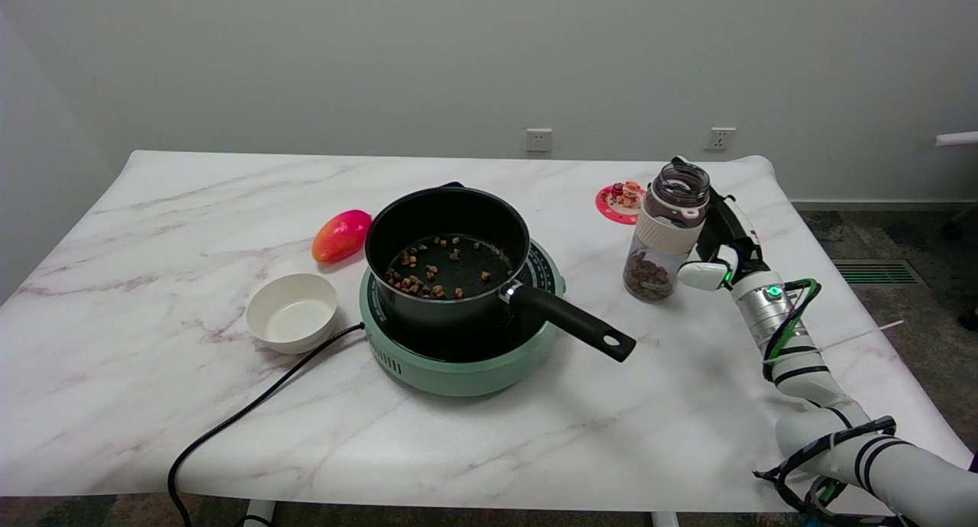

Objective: Pick up the bottle.

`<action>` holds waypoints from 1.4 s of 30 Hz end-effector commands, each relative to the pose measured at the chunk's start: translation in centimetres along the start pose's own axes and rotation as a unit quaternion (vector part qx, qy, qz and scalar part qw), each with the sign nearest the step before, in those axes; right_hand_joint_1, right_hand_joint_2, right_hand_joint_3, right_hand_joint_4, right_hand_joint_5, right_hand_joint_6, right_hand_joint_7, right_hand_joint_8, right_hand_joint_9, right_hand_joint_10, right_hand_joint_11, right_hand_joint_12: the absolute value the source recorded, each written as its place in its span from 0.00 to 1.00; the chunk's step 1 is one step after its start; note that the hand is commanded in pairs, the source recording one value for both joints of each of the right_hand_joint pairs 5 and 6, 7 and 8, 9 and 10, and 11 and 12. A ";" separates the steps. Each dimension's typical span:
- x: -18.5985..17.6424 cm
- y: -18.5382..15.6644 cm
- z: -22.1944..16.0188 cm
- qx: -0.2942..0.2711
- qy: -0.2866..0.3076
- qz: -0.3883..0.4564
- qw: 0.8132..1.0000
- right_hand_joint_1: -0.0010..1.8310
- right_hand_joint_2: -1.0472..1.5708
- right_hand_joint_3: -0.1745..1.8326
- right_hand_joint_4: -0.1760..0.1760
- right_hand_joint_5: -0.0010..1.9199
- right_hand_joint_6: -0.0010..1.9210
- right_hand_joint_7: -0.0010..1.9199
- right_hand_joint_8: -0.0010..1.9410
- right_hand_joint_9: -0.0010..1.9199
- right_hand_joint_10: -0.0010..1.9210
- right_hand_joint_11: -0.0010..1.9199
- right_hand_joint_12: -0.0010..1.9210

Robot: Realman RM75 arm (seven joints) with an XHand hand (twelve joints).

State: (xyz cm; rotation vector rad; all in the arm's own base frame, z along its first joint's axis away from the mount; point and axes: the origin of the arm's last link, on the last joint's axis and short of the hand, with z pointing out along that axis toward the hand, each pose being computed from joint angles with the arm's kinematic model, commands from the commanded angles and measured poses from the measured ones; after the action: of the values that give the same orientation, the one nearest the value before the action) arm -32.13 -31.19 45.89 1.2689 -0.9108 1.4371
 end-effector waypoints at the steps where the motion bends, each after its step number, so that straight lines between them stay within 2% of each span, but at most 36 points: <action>1: -0.9 0.1 0.3 0.000 -0.009 0.006 1.000 0.73 0.12 0.60 0.50 0.09 0.09 0.28 0.27 0.24 0.24 0.21 0.21; 7: -1.0 0.1 0.4 0.000 -0.010 0.006 1.000 0.77 0.22 0.54 0.50 0.13 0.13 0.28 0.28 0.26 0.26 0.22 0.22; 12: -1.0 0.0 0.5 0.002 -0.010 0.006 1.000 0.78 0.30 0.50 0.50 0.16 0.16 0.31 0.31 0.34 0.34 0.21 0.21; 15: -1.0 0.0 0.5 0.001 -0.010 0.006 1.000 0.79 0.37 0.47 0.50 0.19 0.19 0.36 0.36 0.40 0.40 0.23 0.23; 21: -1.1 0.1 0.6 -0.002 -0.013 0.004 1.000 0.81 0.44 0.42 0.50 0.27 0.27 0.46 0.45 0.47 0.46 0.29 0.29; 22: -1.1 0.1 0.7 -0.002 -0.013 0.004 1.000 0.82 0.44 0.41 0.50 0.29 0.29 0.50 0.49 0.48 0.48 0.30 0.30; 23: -1.1 0.1 0.7 -0.002 -0.013 0.004 1.000 0.82 0.45 0.43 0.50 0.34 0.34 0.58 0.57 0.50 0.50 0.33 0.33; 31: -1.1 0.2 0.8 -0.007 -0.012 0.004 1.000 0.83 0.50 0.56 0.50 0.58 0.58 0.70 0.70 0.60 0.60 0.45 0.45; 33: -1.1 0.2 0.8 -0.008 -0.012 0.004 1.000 0.83 0.52 0.56 0.50 0.65 0.65 0.73 0.72 0.62 0.62 0.48 0.48; 42: -1.0 0.3 1.2 -0.012 -0.009 0.004 1.000 0.83 0.60 0.46 0.50 0.83 0.83 0.75 0.74 0.64 0.64 0.53 0.53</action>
State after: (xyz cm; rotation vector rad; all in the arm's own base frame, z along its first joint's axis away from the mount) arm -32.06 -32.16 45.03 1.2755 -0.9382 1.4260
